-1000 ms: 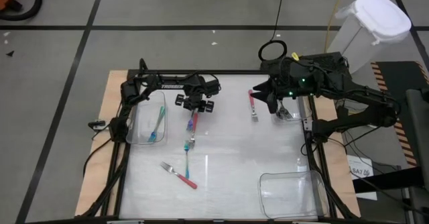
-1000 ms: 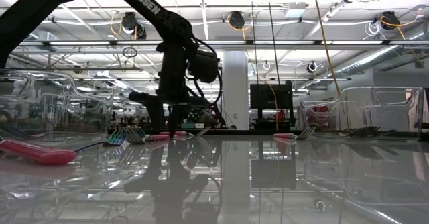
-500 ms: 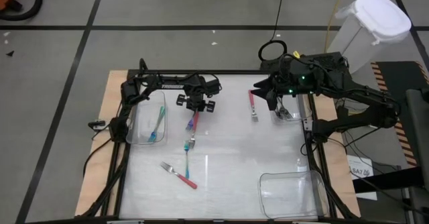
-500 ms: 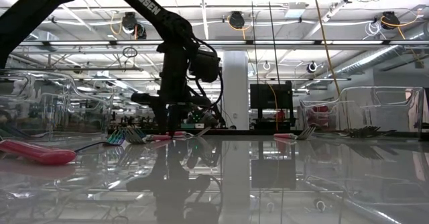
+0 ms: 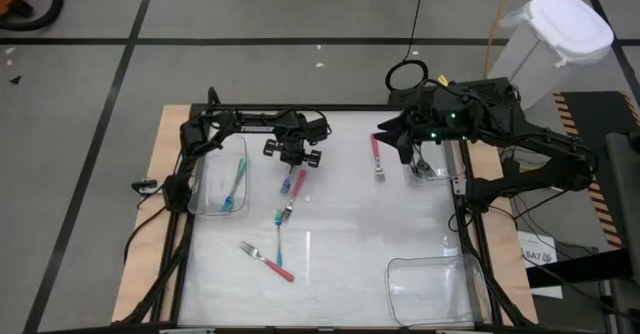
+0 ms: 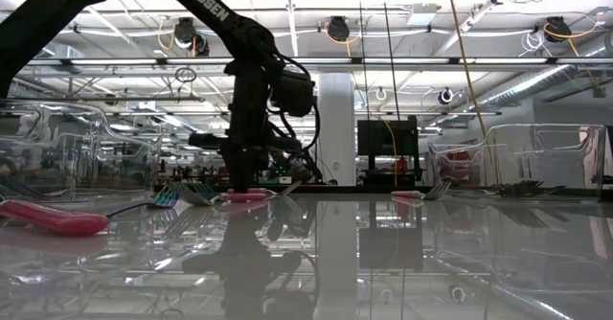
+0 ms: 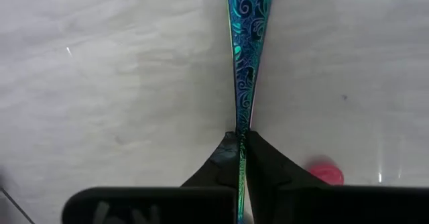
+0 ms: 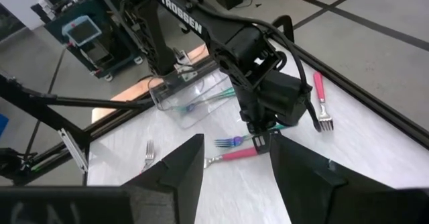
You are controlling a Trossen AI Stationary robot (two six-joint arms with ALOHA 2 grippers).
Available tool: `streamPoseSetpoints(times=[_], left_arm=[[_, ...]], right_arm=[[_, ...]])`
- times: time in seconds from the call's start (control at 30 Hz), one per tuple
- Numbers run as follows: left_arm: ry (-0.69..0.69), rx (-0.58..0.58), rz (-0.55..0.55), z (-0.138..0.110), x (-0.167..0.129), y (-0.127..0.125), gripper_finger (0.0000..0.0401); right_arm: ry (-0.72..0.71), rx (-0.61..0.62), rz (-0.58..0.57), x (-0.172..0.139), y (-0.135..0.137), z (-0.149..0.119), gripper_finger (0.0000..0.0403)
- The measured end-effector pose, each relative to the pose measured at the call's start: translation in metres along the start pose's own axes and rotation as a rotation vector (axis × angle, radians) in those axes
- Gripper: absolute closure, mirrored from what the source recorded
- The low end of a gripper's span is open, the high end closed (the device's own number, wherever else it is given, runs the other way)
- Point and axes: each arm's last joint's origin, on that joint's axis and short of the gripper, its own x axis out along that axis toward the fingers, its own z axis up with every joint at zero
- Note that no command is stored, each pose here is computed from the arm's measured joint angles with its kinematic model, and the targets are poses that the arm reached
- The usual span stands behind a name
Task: Sort silverware by color (type)
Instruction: Put the blue fork into the left transparent bin
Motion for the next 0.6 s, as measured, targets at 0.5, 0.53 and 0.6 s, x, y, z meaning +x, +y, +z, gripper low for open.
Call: streamPoseSetpoints(times=[0.5, 0.53, 0.6], left_arm=[[-0.114, 0.144, -0.076, -0.004, -0.063, -0.034, 0.0399], [-0.137, 0.149, -0.088, -0.005, -0.072, -0.038, 0.0399], [-0.180, 0.156, -0.114, -0.007, -0.092, -0.044, 0.0399]], right_arm=[[-0.045, 0.088, -0.070, 0.000, -0.002, 0.002, 0.0238], [-0.045, 0.097, -0.071, 0.000, -0.002, 0.002, 0.0238], [-0.042, 0.111, -0.073, 0.000, -0.002, 0.001, 0.0238]])
